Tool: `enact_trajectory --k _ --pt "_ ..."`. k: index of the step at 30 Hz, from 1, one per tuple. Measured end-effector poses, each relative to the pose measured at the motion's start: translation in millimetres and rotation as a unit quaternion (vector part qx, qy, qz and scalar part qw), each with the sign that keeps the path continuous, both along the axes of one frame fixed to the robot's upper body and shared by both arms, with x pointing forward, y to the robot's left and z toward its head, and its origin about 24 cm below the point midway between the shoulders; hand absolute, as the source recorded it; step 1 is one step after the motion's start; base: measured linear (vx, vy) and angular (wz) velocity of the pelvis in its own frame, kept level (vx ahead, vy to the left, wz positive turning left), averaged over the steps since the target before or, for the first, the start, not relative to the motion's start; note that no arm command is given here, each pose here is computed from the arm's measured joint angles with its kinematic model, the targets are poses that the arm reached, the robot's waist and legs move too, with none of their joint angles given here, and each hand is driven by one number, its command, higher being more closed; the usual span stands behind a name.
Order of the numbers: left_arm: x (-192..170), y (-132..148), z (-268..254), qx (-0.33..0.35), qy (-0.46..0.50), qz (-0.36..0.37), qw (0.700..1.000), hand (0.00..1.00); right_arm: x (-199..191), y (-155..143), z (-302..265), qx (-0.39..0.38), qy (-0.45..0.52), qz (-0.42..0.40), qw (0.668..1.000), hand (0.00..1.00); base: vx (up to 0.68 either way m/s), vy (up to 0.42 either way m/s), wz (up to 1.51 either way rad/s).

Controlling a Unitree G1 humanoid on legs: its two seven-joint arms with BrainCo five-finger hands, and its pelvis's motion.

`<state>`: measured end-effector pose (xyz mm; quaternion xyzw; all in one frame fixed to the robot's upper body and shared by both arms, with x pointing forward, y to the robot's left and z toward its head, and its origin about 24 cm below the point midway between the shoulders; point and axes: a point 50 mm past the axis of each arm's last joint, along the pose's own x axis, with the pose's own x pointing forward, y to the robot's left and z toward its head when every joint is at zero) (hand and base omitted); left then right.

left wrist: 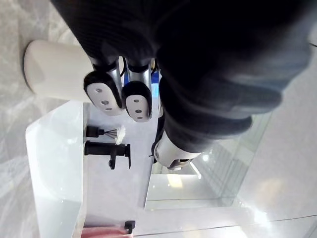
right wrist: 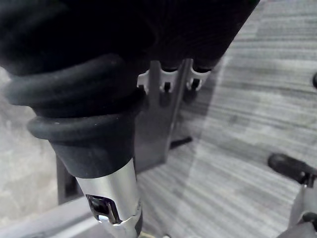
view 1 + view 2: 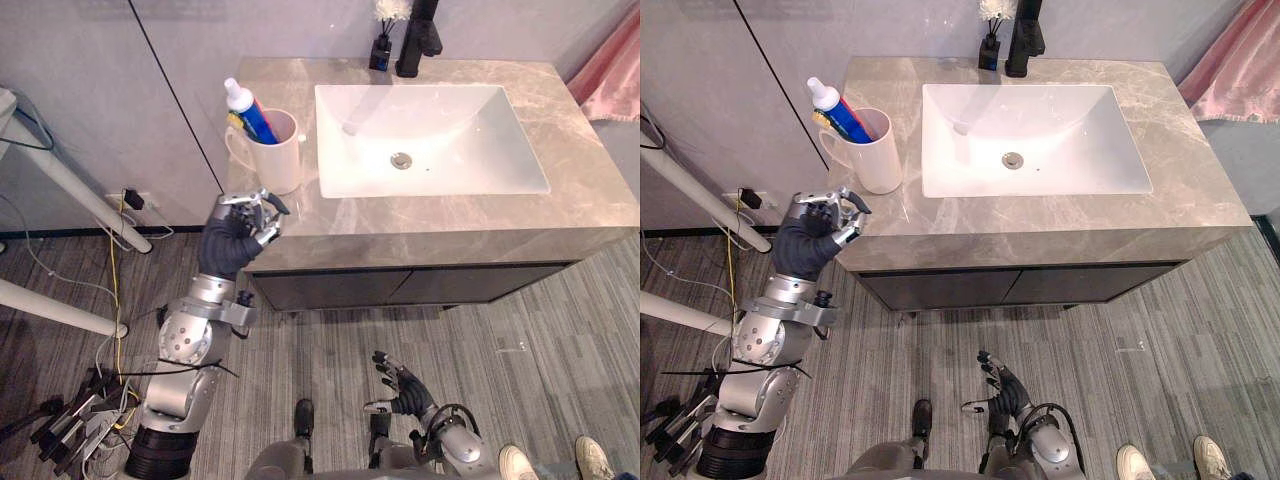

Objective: Organize washtable

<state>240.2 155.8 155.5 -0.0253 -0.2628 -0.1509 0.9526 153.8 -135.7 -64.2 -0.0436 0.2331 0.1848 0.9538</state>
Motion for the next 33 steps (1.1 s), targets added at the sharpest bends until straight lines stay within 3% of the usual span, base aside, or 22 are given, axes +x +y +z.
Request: enact_trajectory --k 11,33 --pt "27.8 -8.9 -34.7 0.118 0.081 0.0 0.99 1.0 2.9 -0.4 7.0 0.002 -0.016 -0.002 1.0 0.0 0.03 -0.003 -0.13" --pt "48.8 3.6 -39.7 0.171 0.101 0.026 0.98 1.0 4.2 -20.0 13.2 -0.015 -0.029 -0.031 0.999 0.0 -0.01 -0.009 -0.05"
